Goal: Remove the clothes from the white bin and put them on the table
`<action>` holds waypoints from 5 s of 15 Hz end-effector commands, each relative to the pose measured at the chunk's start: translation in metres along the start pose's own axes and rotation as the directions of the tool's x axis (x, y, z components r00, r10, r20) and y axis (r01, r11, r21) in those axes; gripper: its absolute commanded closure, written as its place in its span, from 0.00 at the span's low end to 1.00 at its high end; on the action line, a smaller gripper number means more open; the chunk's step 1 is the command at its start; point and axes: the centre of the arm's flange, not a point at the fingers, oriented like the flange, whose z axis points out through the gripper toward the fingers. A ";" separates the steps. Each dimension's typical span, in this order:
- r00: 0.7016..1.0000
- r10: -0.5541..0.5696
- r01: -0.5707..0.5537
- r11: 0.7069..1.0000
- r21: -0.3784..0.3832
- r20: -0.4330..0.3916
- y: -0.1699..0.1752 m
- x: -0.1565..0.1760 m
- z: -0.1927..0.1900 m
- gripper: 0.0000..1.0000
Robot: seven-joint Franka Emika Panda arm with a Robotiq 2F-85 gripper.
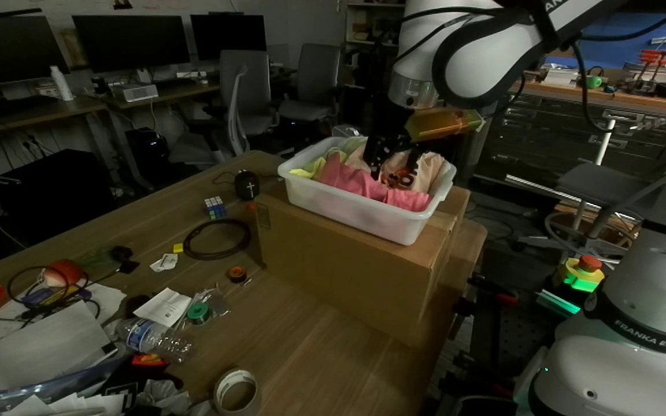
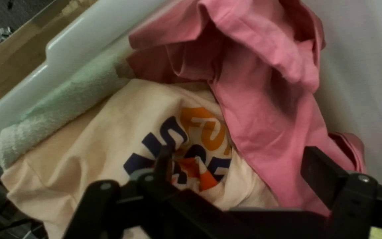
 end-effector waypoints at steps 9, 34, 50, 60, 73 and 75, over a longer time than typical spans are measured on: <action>0.905 0.412 -0.419 0.907 -0.047 -0.103 0.044 0.022 0.022 0.00; 0.863 0.475 -0.501 0.849 -0.169 -0.172 0.053 0.034 0.052 0.65; 0.827 0.482 -0.507 0.862 -0.017 -0.290 0.062 0.030 -0.039 0.96; 0.648 0.570 -0.535 0.813 0.230 -0.506 0.102 0.017 -0.195 0.96; 0.885 0.216 -0.114 0.959 0.258 -0.412 0.052 -0.008 -0.225 0.97; 0.918 0.122 -0.018 0.963 0.268 -0.379 0.032 -0.017 -0.226 0.97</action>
